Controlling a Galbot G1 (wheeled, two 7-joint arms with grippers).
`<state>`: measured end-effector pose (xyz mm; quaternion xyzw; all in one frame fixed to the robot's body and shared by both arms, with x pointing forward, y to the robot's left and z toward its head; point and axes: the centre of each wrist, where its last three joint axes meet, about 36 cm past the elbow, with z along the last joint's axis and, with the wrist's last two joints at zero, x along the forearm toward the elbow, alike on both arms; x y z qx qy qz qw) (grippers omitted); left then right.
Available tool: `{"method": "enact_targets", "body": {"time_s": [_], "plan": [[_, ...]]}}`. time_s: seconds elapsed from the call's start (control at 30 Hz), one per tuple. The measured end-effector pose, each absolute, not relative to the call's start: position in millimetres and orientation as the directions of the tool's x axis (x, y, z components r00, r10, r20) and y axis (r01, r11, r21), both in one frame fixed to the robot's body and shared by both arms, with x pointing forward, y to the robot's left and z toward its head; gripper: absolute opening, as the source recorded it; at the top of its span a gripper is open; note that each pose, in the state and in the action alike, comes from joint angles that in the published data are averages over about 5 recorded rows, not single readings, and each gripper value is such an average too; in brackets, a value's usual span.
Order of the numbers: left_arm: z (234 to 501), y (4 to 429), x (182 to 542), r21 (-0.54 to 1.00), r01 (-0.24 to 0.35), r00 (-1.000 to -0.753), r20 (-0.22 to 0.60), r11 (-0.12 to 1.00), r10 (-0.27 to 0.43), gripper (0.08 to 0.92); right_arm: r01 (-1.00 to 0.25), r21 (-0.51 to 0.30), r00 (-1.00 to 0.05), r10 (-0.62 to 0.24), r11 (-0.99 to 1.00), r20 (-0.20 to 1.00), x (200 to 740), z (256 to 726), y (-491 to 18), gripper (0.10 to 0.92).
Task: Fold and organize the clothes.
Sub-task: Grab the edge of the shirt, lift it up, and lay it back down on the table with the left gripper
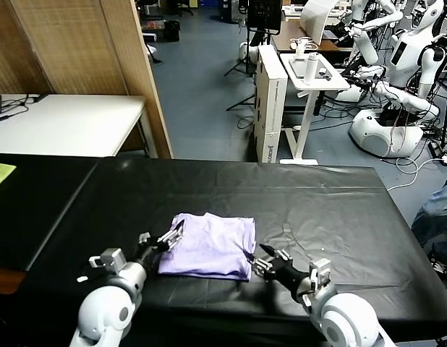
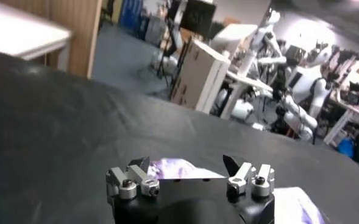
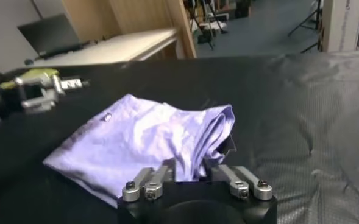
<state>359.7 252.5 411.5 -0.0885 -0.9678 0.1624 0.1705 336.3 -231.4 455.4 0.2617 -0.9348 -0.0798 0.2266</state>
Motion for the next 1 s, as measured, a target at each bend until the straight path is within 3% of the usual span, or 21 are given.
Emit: {"method": "enact_targets", "body": {"time_s": [0.13, 1.0], "plan": [[398.9, 252.5, 355.3, -0.367, 0.084, -0.929, 0.307, 0.927, 0.206, 0.907, -0.451, 0.265, -0.776, -0.522, 0.852, 0.355, 333.4, 467.2, -235.5, 0.901], [367.9, 256.3, 352.7, -0.624, 0.004, -0.912, 0.318, 0.781, 0.259, 0.907, -0.435, 0.239, -0.803, -0.494, 0.868, 0.334, 333.5, 476.5, -243.2, 0.907]]}}
